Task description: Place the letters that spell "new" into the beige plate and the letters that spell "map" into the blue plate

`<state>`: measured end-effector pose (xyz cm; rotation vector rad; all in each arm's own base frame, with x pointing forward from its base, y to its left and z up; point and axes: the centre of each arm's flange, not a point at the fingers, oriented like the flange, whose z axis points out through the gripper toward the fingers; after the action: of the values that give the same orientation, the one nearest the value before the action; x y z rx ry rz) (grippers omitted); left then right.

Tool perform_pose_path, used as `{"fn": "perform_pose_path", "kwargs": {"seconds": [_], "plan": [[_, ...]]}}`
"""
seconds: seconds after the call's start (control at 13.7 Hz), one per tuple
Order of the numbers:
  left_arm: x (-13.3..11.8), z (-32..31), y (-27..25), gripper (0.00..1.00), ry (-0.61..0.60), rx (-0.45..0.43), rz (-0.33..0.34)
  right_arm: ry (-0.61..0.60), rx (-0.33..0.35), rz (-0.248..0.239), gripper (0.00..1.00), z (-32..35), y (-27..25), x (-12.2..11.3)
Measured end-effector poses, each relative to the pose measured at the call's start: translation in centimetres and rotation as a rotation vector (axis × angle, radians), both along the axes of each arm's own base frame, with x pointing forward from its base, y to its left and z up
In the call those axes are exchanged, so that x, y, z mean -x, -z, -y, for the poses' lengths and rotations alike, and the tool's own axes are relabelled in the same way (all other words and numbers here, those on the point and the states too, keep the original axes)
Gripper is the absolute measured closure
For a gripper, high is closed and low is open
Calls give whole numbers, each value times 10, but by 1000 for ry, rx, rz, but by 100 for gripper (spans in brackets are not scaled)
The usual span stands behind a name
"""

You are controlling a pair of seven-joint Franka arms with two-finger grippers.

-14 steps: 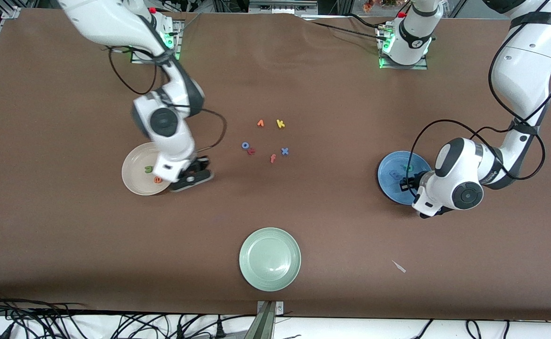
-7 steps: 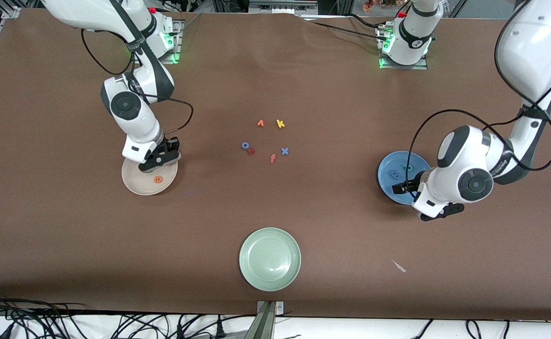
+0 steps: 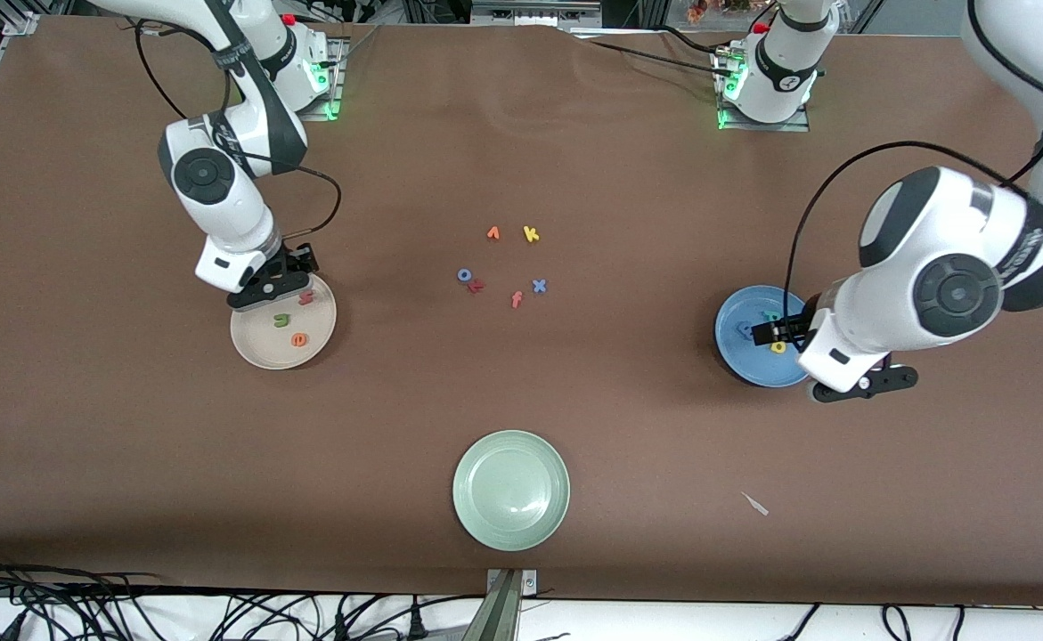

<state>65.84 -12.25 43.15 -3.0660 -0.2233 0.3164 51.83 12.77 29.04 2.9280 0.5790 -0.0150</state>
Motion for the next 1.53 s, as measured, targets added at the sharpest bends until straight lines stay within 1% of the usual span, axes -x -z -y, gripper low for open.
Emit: {"fn": "perform_pose_path", "kwargs": {"seconds": [0.07, 0.15, 0.22, 0.29, 0.36, 0.44, 0.65, 0.8, 0.87, 1.02, 1.16, 1.24, 1.38, 1.53], "plan": [[-2, -5, -14, 0, 43, 19, 18, 28, -1, -16, 16, -6, -31, -15], [-2, -11, -28, 0, 83, 33, 33, 54, -21, -32, 14, -14, -64, -27], [1, -17, -43, 0, 118, 54, 43, 71, -48, -39, 14, -21, -94, -35], [5, -22, -59, 0, 148, 81, 52, 81, -69, -36, 13, -26, -115, -41], [12, -27, -77, 0, 173, 98, 64, 88, -80, -33, 11, -27, -125, -44], [19, -31, -95, 0, 194, 97, 81, 93, -87, -35, 10, -27, -126, -44], [45, -29, -136, 0, 217, 50, 138, 98, -93, -48, 10, -27, -119, -45], [63, -26, -149, 0, 221, 36, 189, 99, -94, -47, 9, -26, -117, -47], [76, -23, -146, 0, 223, 40, 203, 97, -96, -44, 9, -24, -116, -48], [97, -25, -135, 0, 218, 44, 211, 73, -100, -30, 9, -10, -111, -56], [112, -34, -131, 0, 204, 44, 214, 25, -102, -11, 9, 23, -95, -72], [119, -36, -132, 0, 200, 44, 216, 11, -100, -11, 9, 40, -83, -79], [128, -43, -138, 0, 191, 42, 226, 8, -98, -16, 8, 55, -65, -85], [133, -52, -145, 0, 177, 41, 236, 25, -114, -7, 0, 50, -72, -88]]}}
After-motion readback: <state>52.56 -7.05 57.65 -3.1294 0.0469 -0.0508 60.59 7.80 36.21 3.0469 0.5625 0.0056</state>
